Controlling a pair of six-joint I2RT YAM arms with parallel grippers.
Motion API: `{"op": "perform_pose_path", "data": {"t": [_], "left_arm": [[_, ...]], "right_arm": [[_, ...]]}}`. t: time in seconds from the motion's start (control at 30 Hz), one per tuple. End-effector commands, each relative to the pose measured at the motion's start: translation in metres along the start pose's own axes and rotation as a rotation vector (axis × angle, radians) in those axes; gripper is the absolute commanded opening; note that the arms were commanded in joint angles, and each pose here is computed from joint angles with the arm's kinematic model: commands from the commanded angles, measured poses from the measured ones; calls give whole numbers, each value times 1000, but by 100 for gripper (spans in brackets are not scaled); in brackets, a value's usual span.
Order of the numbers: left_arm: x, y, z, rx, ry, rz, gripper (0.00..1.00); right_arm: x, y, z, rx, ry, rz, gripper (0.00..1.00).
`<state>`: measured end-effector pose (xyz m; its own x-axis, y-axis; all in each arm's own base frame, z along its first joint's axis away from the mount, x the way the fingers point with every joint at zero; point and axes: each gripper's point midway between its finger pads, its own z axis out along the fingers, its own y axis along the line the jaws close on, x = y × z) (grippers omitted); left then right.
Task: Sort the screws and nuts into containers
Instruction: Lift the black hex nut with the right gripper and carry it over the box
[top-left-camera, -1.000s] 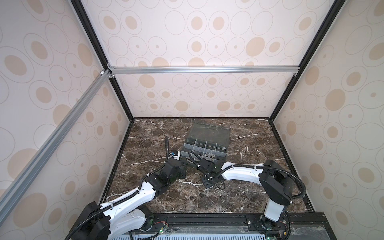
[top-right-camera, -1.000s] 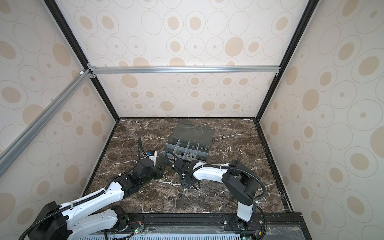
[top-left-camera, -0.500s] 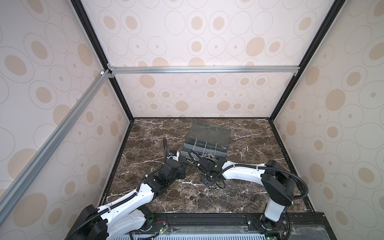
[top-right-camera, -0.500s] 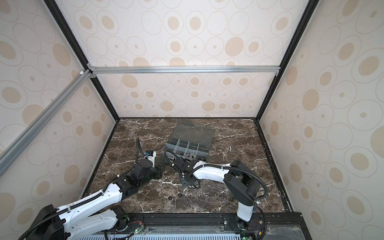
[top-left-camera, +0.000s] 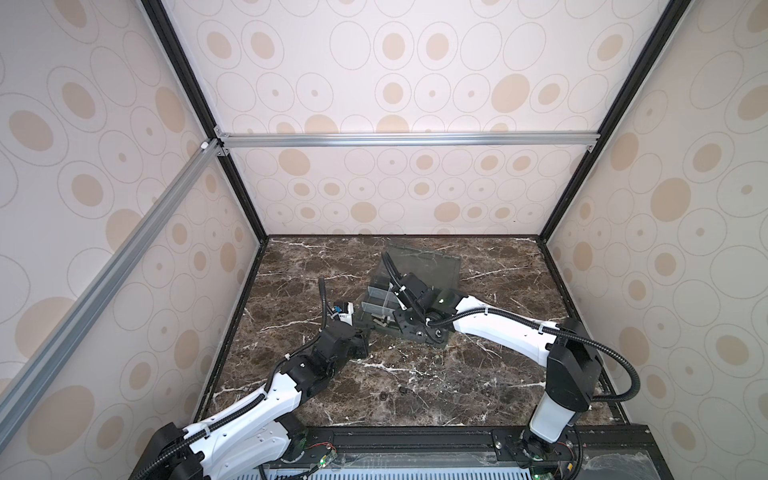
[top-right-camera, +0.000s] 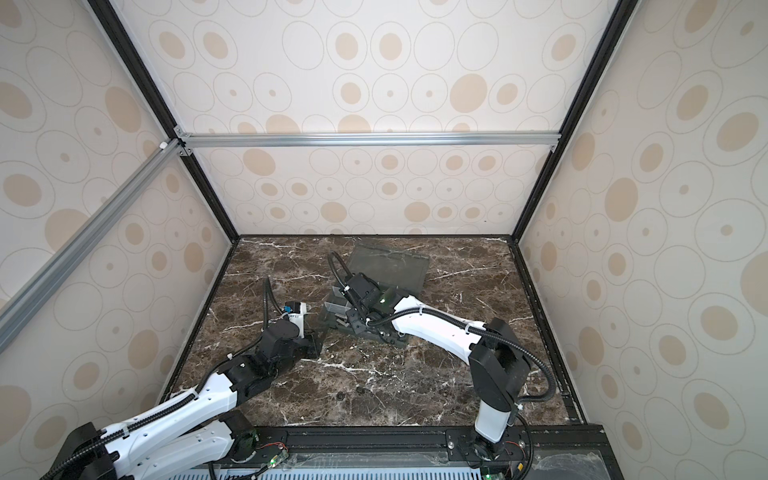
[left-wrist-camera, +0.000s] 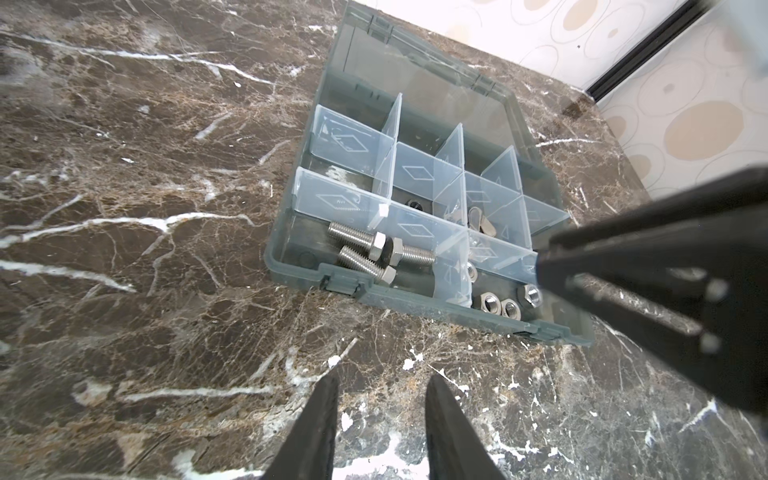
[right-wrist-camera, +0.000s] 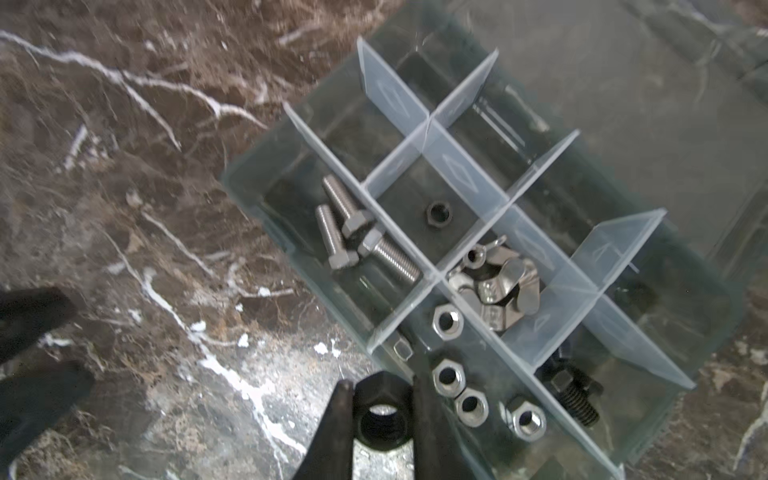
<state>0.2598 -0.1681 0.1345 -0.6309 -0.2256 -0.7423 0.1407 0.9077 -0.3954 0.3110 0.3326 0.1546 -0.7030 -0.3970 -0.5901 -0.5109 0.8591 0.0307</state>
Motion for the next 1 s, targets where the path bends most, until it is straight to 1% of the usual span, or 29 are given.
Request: {"op": "perform_pose_path", "data": {"t": [0.0,0.33,0.97], "left_arm": [[-4,7,-5,-26,-21,-31,36],[-3,7,-6,-17,-27,-41,36],[-7,5,-8,-9,-37,-56,36]], "right_arm": [[-17,4,-1,-8,-34,-26,19],[-30,-10,4,0,-61,7,18],[-54,-32,66,-11,-11,88,18]]}}
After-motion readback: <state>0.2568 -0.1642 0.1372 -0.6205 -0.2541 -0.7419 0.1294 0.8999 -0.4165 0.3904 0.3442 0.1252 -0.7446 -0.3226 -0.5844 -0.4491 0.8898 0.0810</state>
